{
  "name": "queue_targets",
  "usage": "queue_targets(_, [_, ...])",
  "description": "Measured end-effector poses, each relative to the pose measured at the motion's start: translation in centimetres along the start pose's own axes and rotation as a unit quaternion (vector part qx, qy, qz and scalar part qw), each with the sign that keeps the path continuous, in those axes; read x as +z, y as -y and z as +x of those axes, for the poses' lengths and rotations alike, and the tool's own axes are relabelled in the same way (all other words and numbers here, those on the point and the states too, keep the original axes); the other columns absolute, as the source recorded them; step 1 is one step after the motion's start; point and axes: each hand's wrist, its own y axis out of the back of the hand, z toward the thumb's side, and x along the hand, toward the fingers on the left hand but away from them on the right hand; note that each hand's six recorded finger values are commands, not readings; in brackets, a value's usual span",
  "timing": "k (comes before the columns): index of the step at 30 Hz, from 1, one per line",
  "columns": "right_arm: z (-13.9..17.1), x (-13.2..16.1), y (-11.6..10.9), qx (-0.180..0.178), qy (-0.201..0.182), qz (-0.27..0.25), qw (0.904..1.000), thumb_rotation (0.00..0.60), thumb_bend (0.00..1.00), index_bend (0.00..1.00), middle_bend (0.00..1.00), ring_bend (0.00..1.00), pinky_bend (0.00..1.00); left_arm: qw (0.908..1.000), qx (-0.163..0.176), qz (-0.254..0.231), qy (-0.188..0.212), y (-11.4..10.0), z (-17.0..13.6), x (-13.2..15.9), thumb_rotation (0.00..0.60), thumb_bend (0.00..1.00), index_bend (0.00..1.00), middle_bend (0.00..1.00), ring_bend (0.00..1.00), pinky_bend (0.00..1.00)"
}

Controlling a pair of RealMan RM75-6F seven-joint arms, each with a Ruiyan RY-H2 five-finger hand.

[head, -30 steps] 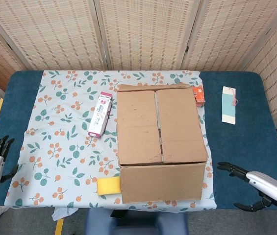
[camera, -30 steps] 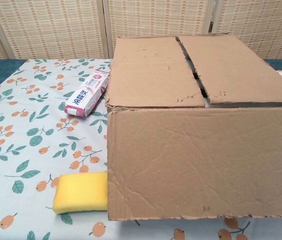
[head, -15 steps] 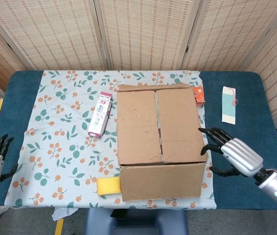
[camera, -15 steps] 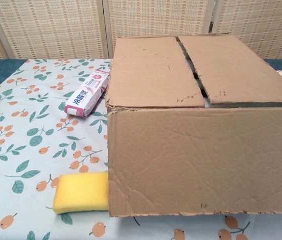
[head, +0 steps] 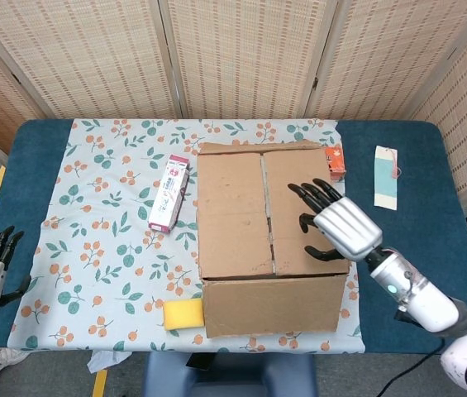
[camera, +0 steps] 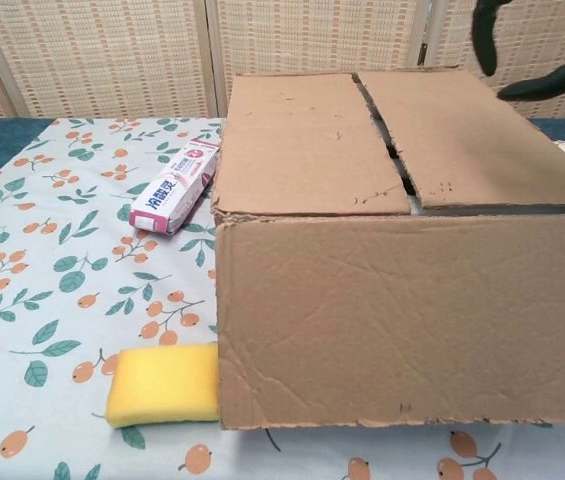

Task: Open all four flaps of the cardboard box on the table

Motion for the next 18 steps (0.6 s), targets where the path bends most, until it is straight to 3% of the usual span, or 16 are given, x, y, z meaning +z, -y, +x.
queue_targets(9, [-4.4,2.0,0.3,0.002,-0.007,0.015,0.9999,0.464,0.35,0.66,0.03,0.00,0.00,0.9999,0.000,-0.012,0.003,-0.3,-0.1,-0.2,0.600,0.43,0.00,0.00,0.00,0.00])
queue_targets(14, [-6.0,2.6,0.4,0.003,-0.013,0.041,0.9991,0.463,0.35,0.68,0.05,0.00,0.00,0.9998,0.000,-0.018,0.007,-0.4,-0.2,-0.2,0.600,0.43,0.00,0.00,0.00,0.00])
queue_targets(18, [-7.2,3.2,1.0,0.011,-0.020,0.057,0.9981,0.400,0.35,0.68,0.05,0.00,0.00,0.9997,0.002,-0.023,0.011,-0.5,-0.3,-0.2,0.600,0.43,0.00,0.00,0.00,0.00])
